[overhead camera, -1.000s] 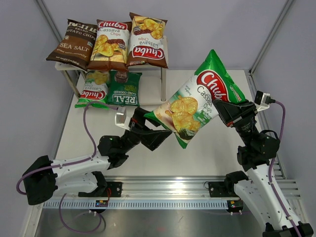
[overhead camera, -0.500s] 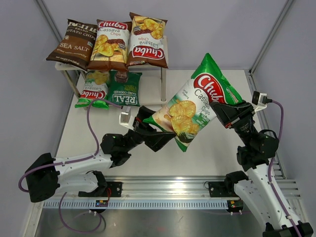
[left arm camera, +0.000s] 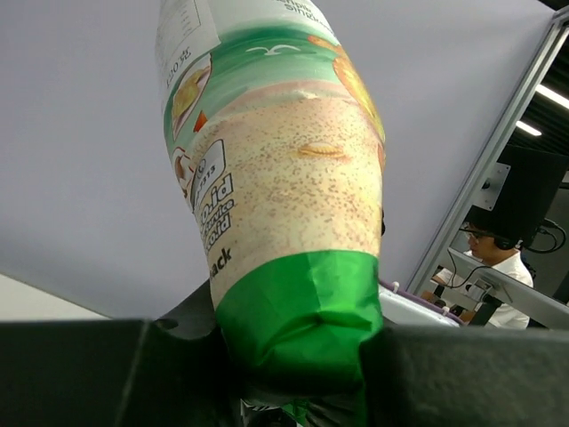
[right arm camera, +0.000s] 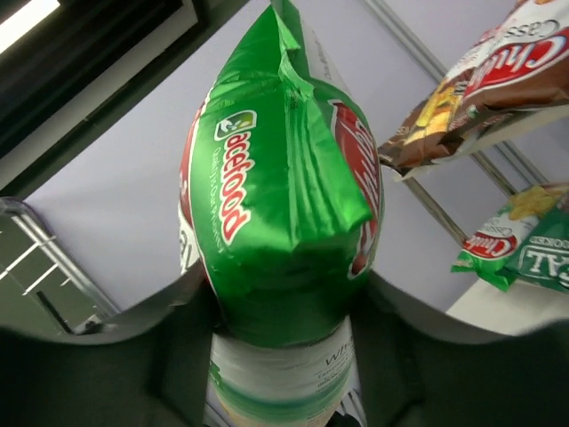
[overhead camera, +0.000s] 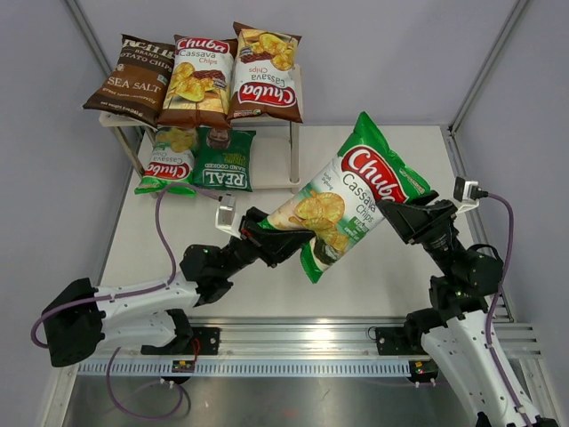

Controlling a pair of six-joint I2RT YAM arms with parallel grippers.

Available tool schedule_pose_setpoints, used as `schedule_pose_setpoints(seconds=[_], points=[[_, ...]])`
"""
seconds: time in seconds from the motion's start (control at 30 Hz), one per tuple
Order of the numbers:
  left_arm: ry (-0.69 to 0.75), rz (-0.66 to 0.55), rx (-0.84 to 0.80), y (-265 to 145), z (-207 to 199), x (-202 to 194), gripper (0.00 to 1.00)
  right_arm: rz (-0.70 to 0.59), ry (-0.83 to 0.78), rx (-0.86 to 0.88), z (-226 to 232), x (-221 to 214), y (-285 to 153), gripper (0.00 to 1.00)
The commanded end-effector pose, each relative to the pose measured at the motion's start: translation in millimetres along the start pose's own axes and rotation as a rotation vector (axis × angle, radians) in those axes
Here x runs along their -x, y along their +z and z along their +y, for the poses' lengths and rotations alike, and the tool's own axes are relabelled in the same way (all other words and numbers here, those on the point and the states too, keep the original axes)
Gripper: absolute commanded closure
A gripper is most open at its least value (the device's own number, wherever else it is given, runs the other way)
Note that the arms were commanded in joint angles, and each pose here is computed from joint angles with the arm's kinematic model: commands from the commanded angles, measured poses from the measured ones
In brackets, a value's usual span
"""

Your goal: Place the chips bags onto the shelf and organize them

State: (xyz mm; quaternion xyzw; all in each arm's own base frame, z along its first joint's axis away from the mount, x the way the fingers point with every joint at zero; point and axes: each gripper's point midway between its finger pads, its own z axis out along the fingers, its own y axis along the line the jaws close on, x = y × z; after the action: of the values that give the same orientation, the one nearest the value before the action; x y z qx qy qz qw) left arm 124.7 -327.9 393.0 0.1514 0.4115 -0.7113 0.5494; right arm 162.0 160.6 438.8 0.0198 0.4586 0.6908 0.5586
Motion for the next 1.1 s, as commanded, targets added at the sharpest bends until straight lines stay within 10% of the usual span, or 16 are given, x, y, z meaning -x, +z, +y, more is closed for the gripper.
schedule_pose_setpoints(seconds=[0.0, 0.13, 0.5, 1.07], points=[[0.032, -0.106, 0.045, -8.7, 1.5, 24.1, 0.87, 0.108, -0.091, -0.079, -23.7, -22.7, -11.1, 0.36], [0.026, -0.029, 0.13, -44.6, 21.0, -3.6, 0.89, 0.09, -0.134, -0.203, -43.0, -19.3, -18.5, 0.02], [-0.035, 0.061, 0.387, -147.8, 67.9, -52.0, 0.93, -0.029, -0.361, -0.619, -74.2, 19.7, -65.4, 0.0], [0.0, -0.244, 0.936, -200.1, 143.1, 12.5, 0.95, -0.105, -0.357, -0.696, -74.8, 32.3, -78.5, 0.01]])
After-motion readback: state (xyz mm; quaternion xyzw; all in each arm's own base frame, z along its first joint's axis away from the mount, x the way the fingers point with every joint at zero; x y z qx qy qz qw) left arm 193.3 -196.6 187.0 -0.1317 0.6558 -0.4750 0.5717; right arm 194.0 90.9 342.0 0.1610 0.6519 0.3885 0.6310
